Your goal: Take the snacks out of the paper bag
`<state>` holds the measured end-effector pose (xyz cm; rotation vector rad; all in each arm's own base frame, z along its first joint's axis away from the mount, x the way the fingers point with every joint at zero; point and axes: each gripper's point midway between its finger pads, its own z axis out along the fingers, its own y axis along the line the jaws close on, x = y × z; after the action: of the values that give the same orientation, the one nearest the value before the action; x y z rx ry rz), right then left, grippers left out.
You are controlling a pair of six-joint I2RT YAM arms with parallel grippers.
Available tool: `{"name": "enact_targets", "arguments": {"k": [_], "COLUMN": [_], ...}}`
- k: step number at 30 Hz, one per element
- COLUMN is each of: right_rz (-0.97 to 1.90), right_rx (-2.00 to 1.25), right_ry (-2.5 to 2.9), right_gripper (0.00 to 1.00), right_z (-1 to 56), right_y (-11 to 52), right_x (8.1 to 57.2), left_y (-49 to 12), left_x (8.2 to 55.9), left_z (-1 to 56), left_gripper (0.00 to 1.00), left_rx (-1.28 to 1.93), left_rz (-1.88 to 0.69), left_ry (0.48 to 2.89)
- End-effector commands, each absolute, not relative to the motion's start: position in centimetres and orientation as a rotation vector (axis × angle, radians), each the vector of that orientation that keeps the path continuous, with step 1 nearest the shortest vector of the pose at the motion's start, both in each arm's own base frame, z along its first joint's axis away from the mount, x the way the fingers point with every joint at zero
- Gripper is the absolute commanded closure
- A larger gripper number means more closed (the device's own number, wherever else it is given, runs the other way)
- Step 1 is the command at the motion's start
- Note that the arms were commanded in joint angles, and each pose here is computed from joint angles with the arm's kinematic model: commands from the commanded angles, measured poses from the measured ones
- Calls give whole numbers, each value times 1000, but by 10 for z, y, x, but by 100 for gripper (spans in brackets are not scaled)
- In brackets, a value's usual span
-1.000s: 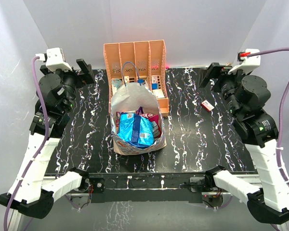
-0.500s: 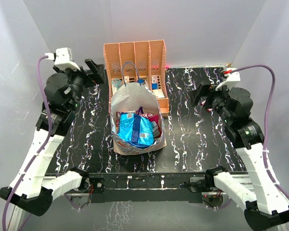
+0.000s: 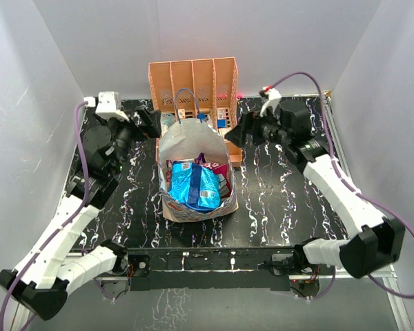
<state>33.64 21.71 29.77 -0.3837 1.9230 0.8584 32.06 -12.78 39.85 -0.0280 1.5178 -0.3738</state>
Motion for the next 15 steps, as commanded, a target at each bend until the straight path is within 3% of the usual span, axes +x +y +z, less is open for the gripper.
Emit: {"name": "enact_targets", "arguments": {"k": [1,15], "right_rz": [931,955], "right_rx": [-564,-698], "right_ry": [1682,1637], "right_gripper": [2,2], "right_z": [357,346], "right_y": [265,341], "right_x": [352,417], "left_y": [-112,-101], "left_x": [298,283], "left_z": [437,436], "left_gripper": [2,2], "left_rx": [-56,-75], "left_rz": [-328,-229], "left_ry": [1336,1300]}}
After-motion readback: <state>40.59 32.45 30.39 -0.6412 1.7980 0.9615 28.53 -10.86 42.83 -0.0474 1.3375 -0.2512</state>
